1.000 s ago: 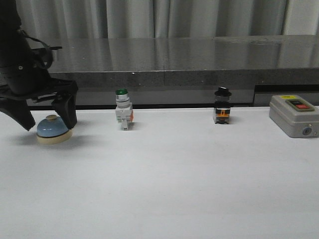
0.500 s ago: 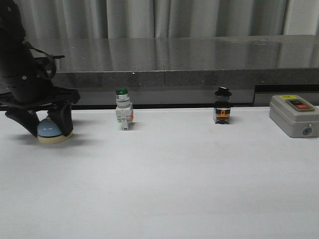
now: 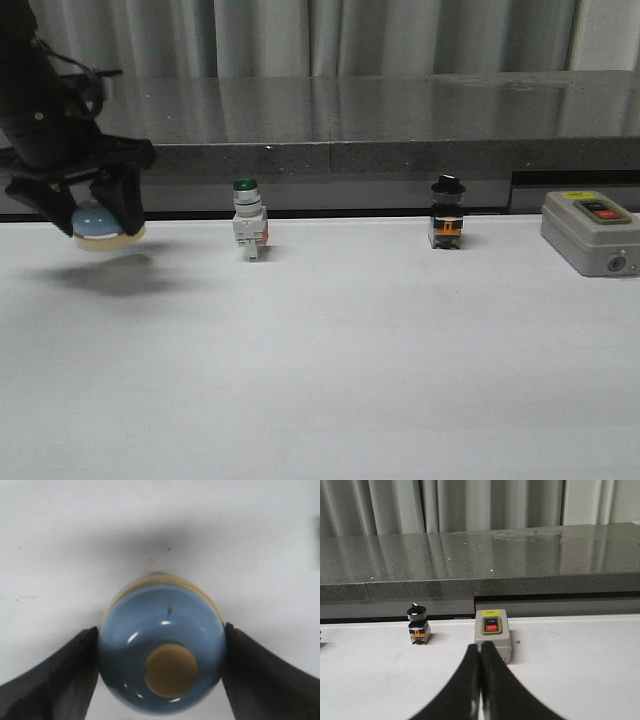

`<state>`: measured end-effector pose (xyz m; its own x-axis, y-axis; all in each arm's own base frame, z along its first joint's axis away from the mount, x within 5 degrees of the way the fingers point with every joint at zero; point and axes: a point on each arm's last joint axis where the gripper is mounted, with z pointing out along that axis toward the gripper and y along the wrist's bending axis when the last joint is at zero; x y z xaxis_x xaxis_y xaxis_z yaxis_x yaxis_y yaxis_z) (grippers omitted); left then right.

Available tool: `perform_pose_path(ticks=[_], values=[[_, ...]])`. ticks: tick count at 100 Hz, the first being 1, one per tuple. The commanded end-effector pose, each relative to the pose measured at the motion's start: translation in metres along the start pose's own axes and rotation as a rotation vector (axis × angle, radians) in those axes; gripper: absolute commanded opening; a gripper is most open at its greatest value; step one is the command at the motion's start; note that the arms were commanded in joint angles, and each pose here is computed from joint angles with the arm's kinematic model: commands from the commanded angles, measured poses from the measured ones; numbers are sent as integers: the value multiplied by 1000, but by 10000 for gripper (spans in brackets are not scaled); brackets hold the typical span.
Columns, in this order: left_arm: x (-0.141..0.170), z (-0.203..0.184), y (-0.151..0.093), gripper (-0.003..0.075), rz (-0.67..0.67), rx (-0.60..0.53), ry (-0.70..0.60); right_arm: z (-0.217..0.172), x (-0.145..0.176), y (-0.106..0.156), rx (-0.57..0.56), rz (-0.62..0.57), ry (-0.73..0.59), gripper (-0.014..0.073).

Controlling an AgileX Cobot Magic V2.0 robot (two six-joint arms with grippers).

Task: Place and press bell with both arms
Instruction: 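Lift the bell with the left gripper and carry it toward table center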

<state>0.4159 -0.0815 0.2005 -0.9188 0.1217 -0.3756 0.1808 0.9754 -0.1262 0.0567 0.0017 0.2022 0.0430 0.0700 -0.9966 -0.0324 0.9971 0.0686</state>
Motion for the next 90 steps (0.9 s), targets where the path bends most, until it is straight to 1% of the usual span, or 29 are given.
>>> perform_pose_path(ticks=[1,21,32,41,50,56,67,90], values=[[-11,-49,-17,363,30,21,-136,-3,-14,1,-3,-17,-117,-60],[-1,-78,-48,363,97,58,-171,-3,-14,1,-3,-17,-117,-60],[3,-87,-74,363,155,92,-188,-3,-14,1,-3,-17,-117,-60],[8,-87,-95,363,202,118,-187,-3,-14,1,-3,-17,-117,-60],[14,-79,-117,363,254,142,-167,-3,-14,1,-3,-17,-117,-60],[16,-74,-128,363,276,154,-175,-3,-14,1,-3,-17,-117,-60],[22,-65,-155,363,329,187,-188,-3,-14,1,-3,-17,-117,-60],[34,-39,-201,363,425,229,-141,-3,-14,1,-3,-17,-117,-60]])
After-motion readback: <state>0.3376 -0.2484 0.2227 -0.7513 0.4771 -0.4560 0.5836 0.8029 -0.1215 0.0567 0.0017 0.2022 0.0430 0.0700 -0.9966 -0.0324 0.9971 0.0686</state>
